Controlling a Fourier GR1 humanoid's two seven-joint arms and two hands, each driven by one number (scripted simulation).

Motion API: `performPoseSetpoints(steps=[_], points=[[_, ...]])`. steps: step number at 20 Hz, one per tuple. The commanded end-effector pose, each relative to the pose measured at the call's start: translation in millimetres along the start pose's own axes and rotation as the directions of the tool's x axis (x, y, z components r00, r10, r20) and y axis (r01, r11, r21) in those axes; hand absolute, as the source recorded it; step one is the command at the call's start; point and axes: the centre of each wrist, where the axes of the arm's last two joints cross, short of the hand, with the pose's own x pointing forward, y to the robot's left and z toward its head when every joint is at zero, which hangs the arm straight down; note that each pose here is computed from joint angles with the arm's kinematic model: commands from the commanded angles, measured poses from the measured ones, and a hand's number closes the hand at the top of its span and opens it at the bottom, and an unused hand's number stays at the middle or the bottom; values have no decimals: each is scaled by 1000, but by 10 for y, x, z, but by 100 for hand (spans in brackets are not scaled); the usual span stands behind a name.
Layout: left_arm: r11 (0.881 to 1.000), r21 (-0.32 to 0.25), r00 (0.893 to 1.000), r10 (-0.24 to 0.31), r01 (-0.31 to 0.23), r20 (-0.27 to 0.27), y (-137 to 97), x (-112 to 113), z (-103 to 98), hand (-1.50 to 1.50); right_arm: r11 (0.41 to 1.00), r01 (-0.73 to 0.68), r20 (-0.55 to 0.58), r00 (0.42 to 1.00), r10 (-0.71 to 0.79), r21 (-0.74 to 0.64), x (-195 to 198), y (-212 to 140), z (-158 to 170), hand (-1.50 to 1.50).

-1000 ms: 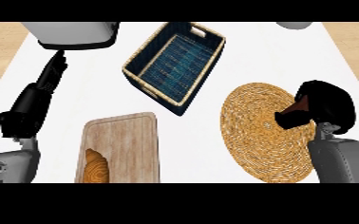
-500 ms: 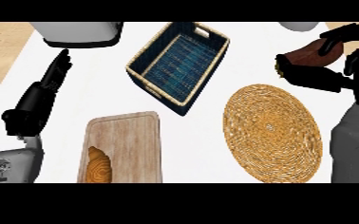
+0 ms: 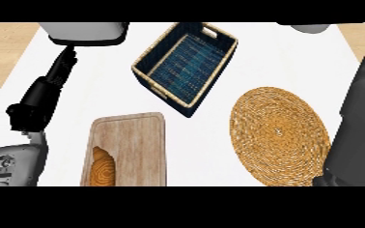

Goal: Pick the sweet potato from the placemat and place it in the basket

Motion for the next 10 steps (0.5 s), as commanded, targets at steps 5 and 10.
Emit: performPoseSetpoints(steps=[5,10], points=[[1000,-1,1000,-11,11,12,48,140,-90,0,990,32,-6,999,-31,139,868,97,-343,150],[999,-32,1000,10,-9,12,-81,6,111,0,983,29,-68,998,-17,180,1174,352,-534,150]])
